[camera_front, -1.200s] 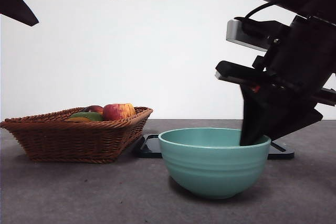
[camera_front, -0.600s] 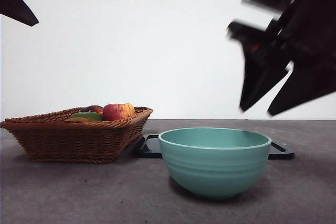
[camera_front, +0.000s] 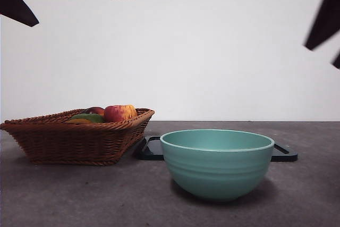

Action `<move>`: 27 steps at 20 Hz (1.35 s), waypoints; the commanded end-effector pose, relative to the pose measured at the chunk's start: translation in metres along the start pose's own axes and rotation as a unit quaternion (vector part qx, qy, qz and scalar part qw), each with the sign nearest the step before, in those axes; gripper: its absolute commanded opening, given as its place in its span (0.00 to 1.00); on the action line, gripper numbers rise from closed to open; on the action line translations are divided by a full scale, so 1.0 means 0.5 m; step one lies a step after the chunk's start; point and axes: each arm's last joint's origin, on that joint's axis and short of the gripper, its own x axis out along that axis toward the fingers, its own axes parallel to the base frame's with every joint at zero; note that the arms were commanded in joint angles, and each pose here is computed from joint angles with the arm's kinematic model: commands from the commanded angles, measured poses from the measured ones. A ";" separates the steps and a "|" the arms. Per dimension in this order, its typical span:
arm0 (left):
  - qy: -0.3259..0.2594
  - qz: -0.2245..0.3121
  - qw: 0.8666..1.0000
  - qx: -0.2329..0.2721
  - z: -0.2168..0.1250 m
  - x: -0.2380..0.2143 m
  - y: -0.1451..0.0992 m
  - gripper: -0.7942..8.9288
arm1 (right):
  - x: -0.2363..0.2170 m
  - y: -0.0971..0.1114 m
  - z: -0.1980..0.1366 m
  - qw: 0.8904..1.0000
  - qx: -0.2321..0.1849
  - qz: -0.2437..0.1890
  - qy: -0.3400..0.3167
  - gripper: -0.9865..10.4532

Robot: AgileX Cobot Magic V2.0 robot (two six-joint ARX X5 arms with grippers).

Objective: Pick up the wifruite, put it on the bowl, pick up the plate, put it on desk

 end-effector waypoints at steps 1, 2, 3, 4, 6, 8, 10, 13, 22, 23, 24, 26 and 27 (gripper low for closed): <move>-0.007 -0.004 1.000 0.008 0.008 -0.003 -0.004 0.44 | -0.012 0.003 -0.006 1.000 0.001 0.007 0.017 0.29; -0.007 -0.004 1.000 0.008 0.008 -0.003 -0.004 0.44 | -0.015 0.002 -0.009 1.000 0.001 0.005 0.019 0.29; -0.007 -0.004 1.000 0.008 0.008 -0.003 -0.004 0.44 | -0.017 0.002 -0.010 1.000 0.001 0.006 0.018 0.29; -0.007 -0.004 1.000 0.008 0.008 -0.003 -0.004 0.44 | -0.018 0.002 -0.010 1.000 0.000 0.006 0.015 0.29; -0.007 -0.004 1.000 0.008 0.008 -0.003 -0.004 0.44 | -0.018 0.002 -0.009 1.000 0.000 0.007 0.013 0.29; -0.007 -0.004 1.000 0.008 0.008 -0.003 -0.004 0.44 | -0.018 0.002 -0.009 1.000 0.000 0.007 0.013 0.29; -0.007 -0.004 1.000 0.008 0.008 -0.003 -0.004 0.43 | -0.018 0.002 -0.009 1.000 0.000 0.007 0.014 0.29; -0.007 -0.004 1.000 0.008 0.008 -0.003 -0.004 0.42 | -0.018 0.002 -0.009 1.000 0.000 0.007 0.014 0.29; -0.007 -0.004 1.000 0.008 0.008 -0.003 -0.004 0.09 | -0.018 0.003 -0.008 1.000 0.001 0.015 0.013 0.09; -0.007 -0.004 1.000 0.008 0.008 -0.003 -0.004 0.09 | -0.018 0.003 -0.008 1.000 0.001 0.015 0.013 0.09; -0.007 -0.004 1.000 0.008 0.008 -0.003 -0.004 0.09 | -0.018 0.003 -0.008 1.000 0.001 0.015 0.013 0.09; -0.007 -0.004 1.000 0.008 0.009 -0.003 -0.004 0.09 | -0.018 0.004 -0.008 1.000 0.001 0.015 0.013 0.09; -0.007 -0.004 1.000 0.008 0.009 -0.003 -0.004 0.09 | -0.018 0.004 -0.008 1.000 0.001 0.015 0.013 0.09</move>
